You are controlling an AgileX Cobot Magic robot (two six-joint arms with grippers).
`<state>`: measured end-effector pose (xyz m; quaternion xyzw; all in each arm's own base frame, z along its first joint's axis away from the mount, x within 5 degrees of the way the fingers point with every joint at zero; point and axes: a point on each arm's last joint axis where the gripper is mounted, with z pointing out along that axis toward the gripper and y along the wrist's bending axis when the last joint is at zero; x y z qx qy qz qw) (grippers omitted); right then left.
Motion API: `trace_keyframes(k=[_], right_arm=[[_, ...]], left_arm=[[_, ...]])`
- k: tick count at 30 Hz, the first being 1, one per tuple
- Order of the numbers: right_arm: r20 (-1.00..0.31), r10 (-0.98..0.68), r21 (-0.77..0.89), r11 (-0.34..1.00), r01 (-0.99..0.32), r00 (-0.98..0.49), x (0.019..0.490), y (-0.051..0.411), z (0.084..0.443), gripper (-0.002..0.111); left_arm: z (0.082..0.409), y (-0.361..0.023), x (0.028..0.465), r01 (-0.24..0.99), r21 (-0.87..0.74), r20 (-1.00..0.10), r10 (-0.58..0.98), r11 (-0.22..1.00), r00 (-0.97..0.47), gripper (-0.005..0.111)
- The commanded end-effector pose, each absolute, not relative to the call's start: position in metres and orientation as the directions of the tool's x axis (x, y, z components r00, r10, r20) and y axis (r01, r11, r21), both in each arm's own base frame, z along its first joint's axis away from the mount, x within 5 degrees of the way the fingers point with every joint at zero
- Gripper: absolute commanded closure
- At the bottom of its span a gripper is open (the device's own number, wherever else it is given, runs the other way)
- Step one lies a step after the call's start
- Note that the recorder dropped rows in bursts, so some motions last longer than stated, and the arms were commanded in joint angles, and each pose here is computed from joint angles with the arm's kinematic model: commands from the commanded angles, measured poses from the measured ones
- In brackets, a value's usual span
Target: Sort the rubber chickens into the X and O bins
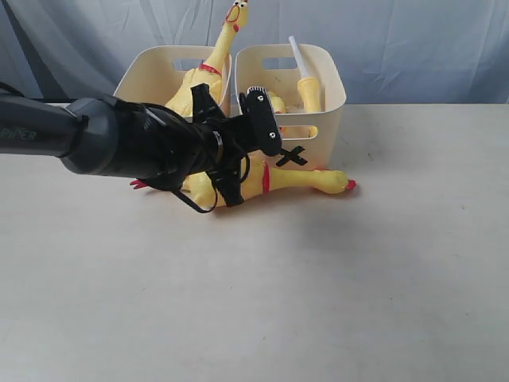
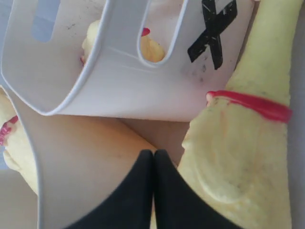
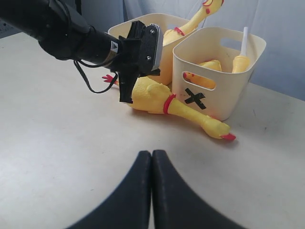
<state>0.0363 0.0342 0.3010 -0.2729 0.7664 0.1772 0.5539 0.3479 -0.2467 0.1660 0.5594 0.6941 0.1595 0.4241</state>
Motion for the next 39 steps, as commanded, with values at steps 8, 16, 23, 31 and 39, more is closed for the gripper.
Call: trace_keyframes(k=[8,16,23,31,39], right_arm=[[-0.950,-0.213,-0.029,0.791,-0.611,-0.231,0.036,0.034,0.301,0.108],[-0.950,-0.210,-0.025,0.790,-0.612,-0.232,0.036,0.034,0.301,0.108],[-0.950,-0.210,-0.025,0.790,-0.612,-0.232,0.036,0.034,0.301,0.108],[-0.950,-0.210,-0.025,0.790,-0.612,-0.232,0.036,0.034,0.301,0.108],[-0.950,-0.209,-0.025,0.790,-0.612,-0.231,0.036,0.034,0.301,0.108]], left_arm=[[0.159,-0.249,0.361,0.642,0.706,-0.395,0.918,0.299,0.007,0.107],[0.149,-0.252,0.366,0.657,0.698,-0.386,0.923,0.284,0.010,0.107],[0.141,-0.250,0.367,0.674,0.665,-0.406,0.913,0.321,-0.035,0.107],[0.136,-0.246,0.358,0.722,0.613,-0.343,0.931,0.321,-0.122,0.107],[0.136,-0.241,0.341,0.840,0.505,-0.199,0.974,0.196,-0.107,0.107]])
